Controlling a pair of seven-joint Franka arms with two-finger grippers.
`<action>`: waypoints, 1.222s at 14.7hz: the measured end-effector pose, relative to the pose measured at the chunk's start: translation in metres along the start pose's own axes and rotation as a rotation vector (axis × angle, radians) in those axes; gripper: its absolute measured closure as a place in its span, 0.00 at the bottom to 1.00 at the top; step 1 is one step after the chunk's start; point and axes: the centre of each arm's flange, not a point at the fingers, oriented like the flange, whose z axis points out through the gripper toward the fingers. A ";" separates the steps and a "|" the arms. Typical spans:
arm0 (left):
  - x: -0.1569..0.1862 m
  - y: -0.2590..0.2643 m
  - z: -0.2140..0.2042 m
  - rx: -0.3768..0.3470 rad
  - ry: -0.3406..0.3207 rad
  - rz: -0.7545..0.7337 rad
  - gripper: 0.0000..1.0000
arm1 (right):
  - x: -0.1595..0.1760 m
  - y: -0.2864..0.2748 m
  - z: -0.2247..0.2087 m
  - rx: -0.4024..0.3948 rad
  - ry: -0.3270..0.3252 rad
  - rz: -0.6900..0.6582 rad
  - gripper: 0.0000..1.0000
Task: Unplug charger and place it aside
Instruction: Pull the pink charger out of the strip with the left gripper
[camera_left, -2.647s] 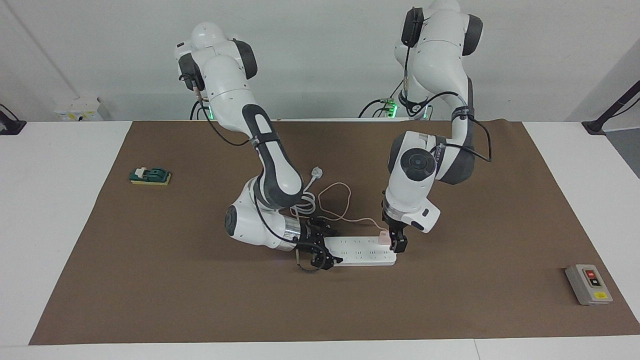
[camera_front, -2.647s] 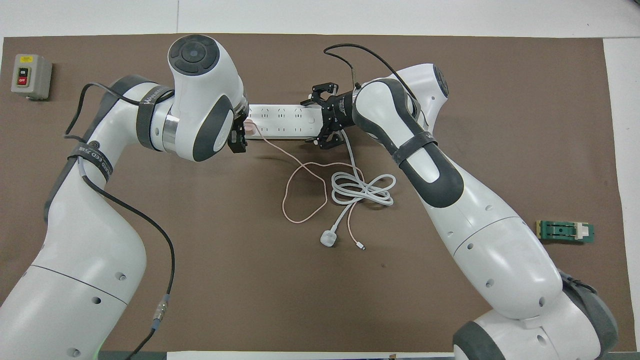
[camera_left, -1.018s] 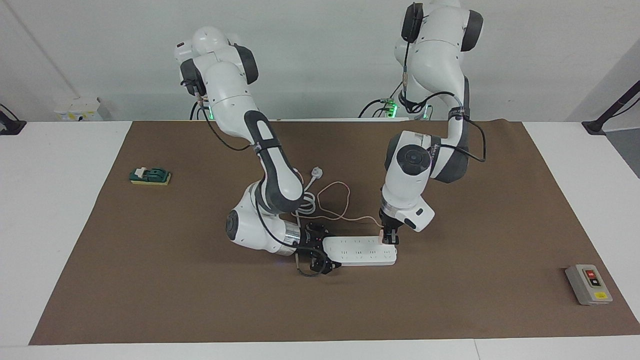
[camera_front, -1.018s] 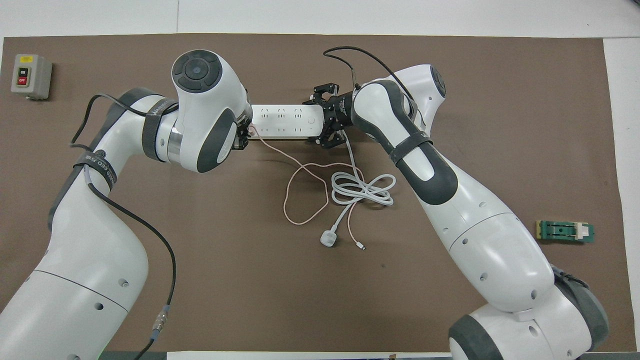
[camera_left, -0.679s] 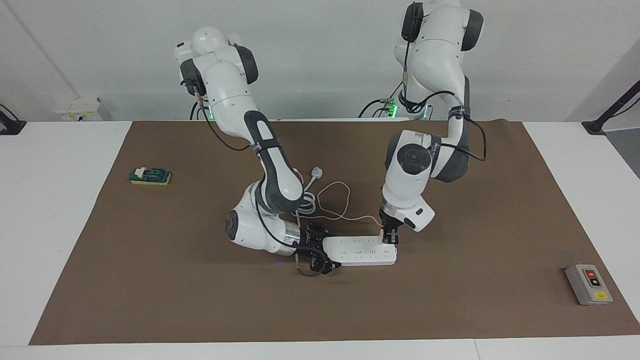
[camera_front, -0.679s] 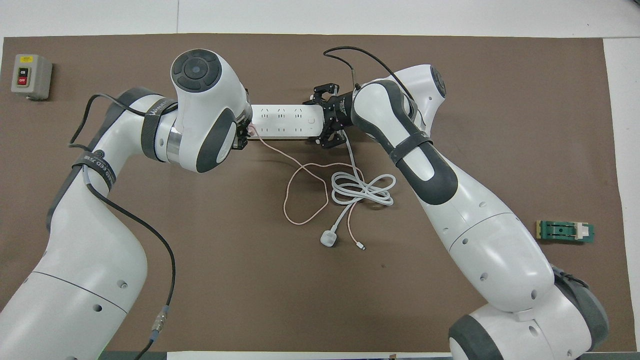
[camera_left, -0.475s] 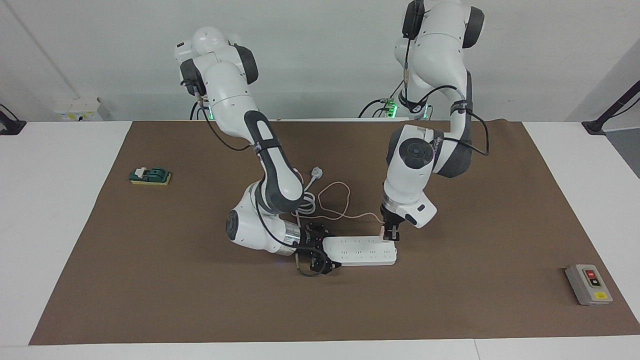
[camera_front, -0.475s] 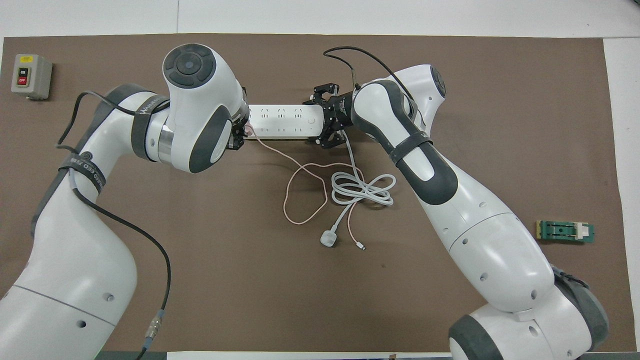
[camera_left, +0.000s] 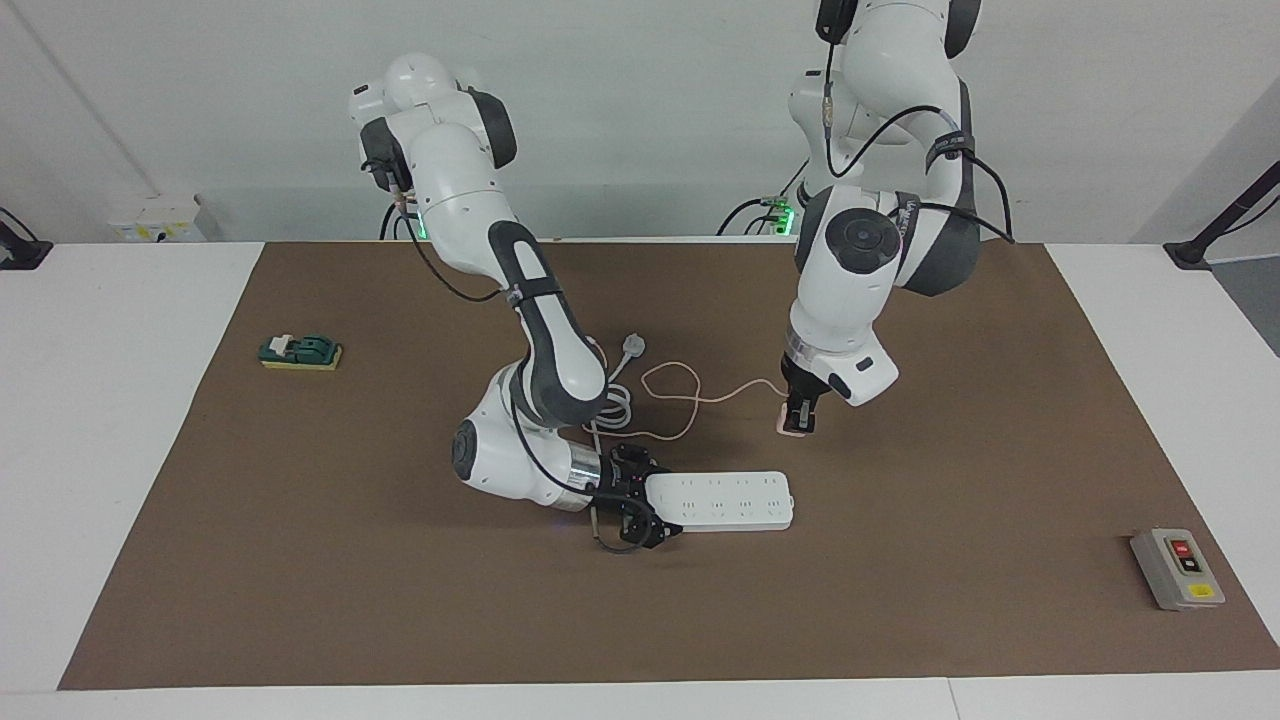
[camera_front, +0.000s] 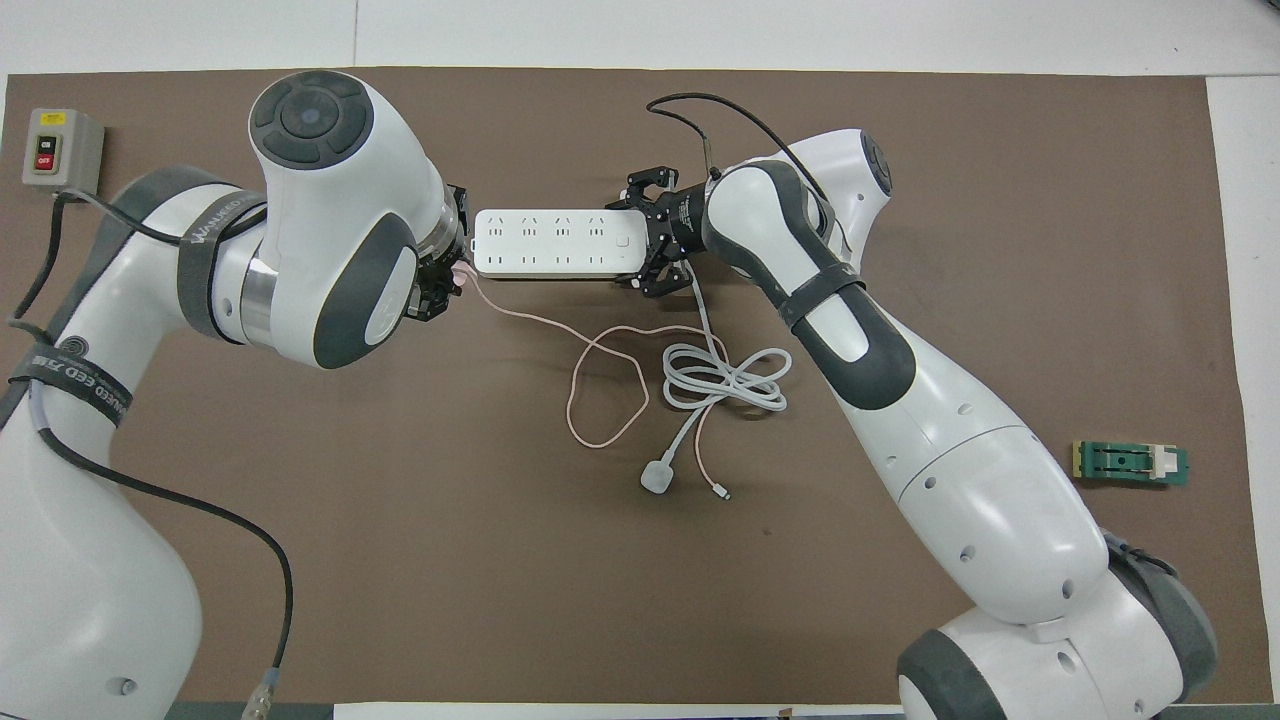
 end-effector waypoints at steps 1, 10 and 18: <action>0.008 -0.001 0.003 0.007 0.000 0.071 0.69 | 0.000 0.000 0.000 0.000 0.000 0.000 0.04; 0.098 -0.039 0.035 0.081 -0.056 0.821 0.69 | -0.002 0.000 0.002 0.000 0.009 -0.016 0.00; 0.250 -0.152 0.068 0.004 -0.173 1.225 0.69 | 0.009 -0.007 -0.035 -0.031 0.006 -0.020 0.00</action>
